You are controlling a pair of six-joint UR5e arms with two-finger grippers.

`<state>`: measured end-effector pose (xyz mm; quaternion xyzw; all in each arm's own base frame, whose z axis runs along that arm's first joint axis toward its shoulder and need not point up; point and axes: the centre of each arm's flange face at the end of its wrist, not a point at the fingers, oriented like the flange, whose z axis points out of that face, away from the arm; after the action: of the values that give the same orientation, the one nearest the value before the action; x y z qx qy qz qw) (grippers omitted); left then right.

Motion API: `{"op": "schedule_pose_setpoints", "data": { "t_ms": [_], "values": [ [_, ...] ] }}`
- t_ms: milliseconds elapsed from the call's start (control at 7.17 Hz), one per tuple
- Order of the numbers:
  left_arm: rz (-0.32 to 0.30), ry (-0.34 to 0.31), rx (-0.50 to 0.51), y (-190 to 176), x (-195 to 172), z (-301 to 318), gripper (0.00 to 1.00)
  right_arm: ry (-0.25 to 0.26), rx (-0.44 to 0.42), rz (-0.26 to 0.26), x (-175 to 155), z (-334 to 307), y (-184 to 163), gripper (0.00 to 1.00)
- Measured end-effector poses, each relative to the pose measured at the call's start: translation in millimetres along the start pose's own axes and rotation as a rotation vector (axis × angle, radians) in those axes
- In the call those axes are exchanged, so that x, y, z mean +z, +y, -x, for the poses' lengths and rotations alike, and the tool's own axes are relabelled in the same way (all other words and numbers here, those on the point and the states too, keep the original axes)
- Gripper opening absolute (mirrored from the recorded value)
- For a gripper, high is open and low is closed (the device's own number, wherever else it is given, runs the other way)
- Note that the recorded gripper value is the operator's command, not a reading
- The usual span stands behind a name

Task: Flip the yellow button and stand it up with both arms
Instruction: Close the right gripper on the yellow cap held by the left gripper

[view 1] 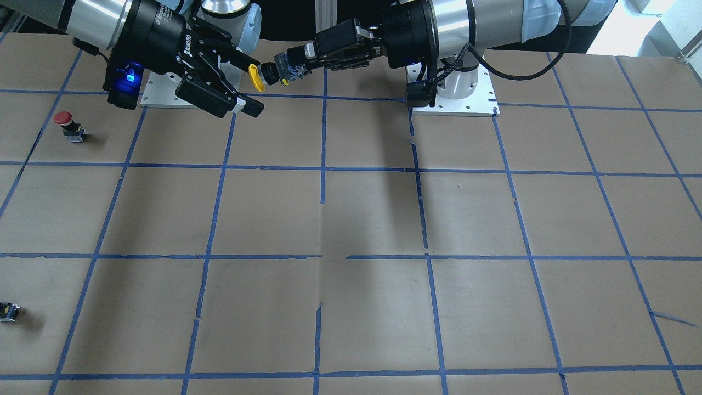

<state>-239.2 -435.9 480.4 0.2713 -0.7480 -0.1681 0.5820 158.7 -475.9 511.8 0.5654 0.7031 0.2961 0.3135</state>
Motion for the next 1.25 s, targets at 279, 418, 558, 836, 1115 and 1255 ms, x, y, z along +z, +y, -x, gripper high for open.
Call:
{"op": "schedule_pose_setpoints", "data": {
  "t_ms": [279,418,558,836,1115,1255],
  "values": [
    [-0.079,-0.040,-0.033,-1,-3,-2,0.03,0.004,0.006,0.005,0,-1,1,0.85],
    [-0.166,-0.057,-0.082,1,-7,-10,0.02,0.004,0.007,0.007,0,-2,1,0.85],
    [-0.245,-0.049,-0.136,8,-12,-23,0.02,0.002,0.007,0.012,0,-3,2,0.88],
    [-0.336,-0.048,-0.196,33,-9,-34,0.02,-0.002,0.002,0.016,0,-3,4,0.91],
    [-0.360,-0.072,-0.228,51,6,-30,0.02,-0.004,-0.004,0.016,0,-2,5,0.93],
    [-0.358,-0.069,-0.261,55,10,-30,0.02,-0.008,-0.006,0.018,0,-1,5,0.93]
  ]
}}
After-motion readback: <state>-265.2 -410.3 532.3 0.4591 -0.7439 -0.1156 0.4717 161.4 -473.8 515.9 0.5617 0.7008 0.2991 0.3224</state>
